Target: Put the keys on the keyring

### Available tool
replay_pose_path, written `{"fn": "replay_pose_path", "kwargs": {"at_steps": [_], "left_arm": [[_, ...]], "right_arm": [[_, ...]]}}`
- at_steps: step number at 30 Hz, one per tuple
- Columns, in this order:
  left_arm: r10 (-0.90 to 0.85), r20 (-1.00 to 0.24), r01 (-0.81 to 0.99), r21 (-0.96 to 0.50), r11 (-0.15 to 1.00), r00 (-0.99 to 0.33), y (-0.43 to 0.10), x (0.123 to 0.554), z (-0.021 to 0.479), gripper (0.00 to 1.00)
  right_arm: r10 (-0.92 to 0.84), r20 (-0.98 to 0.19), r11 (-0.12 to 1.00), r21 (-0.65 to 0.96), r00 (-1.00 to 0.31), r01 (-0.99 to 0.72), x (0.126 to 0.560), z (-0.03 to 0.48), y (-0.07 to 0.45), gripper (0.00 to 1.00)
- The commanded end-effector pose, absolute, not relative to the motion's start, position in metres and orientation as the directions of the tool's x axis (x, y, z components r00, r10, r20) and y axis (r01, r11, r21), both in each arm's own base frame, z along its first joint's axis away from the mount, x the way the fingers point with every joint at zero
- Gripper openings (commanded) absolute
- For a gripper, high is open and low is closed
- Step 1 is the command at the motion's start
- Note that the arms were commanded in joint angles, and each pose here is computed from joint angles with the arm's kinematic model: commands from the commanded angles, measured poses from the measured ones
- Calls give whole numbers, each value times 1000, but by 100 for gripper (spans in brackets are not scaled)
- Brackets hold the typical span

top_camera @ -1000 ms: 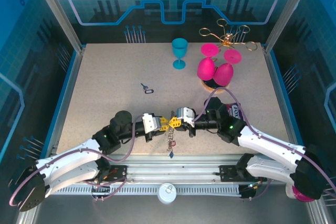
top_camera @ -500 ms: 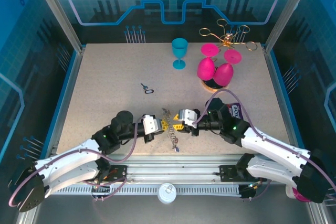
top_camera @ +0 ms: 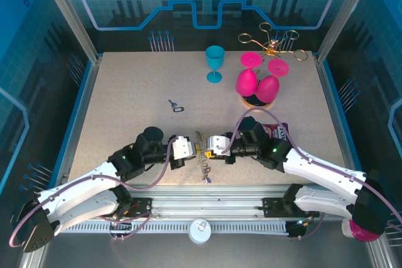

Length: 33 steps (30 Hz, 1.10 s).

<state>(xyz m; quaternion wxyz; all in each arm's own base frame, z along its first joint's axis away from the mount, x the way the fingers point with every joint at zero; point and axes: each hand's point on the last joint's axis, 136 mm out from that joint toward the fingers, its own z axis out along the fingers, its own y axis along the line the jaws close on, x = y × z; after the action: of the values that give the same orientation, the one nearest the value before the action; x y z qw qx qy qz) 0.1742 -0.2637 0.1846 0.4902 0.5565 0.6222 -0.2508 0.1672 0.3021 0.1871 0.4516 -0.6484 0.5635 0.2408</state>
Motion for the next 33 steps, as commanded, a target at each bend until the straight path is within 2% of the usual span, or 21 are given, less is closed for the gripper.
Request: {"fn": "replay_pose_path", "kwargs": {"at_steps": [1,11,18,19,21,25,33], "left_arm": [[422,-895,933,268,241,148,-268,176,205,0],[434,-889,939,264,219,149,-271,176,204,0],[438,-887,940,263,218,147,-270,175,206,0],[433,-889,938,264,224,147,-269,175,208,0],[418,-897,934,263,243,144,-268,176,210,9],[374,-918,933,245,265,135,-265,172,211,18],[268,-957,931,191,310,108,-262,167,211,19]], "right_arm": [[-453,-842,18,-336,292,-942,163,208,315,24],[-434,-852,-2,-324,293,-946,160,206,323,17],[-428,-859,-4,-309,281,-951,158,204,323,0],[-419,-865,-2,-304,277,-953,157,205,323,0],[-396,-879,5,-289,264,-957,156,207,322,0],[-341,-910,11,-257,238,-966,153,215,321,0],[-265,-942,16,-220,208,-975,150,223,321,0]]}}
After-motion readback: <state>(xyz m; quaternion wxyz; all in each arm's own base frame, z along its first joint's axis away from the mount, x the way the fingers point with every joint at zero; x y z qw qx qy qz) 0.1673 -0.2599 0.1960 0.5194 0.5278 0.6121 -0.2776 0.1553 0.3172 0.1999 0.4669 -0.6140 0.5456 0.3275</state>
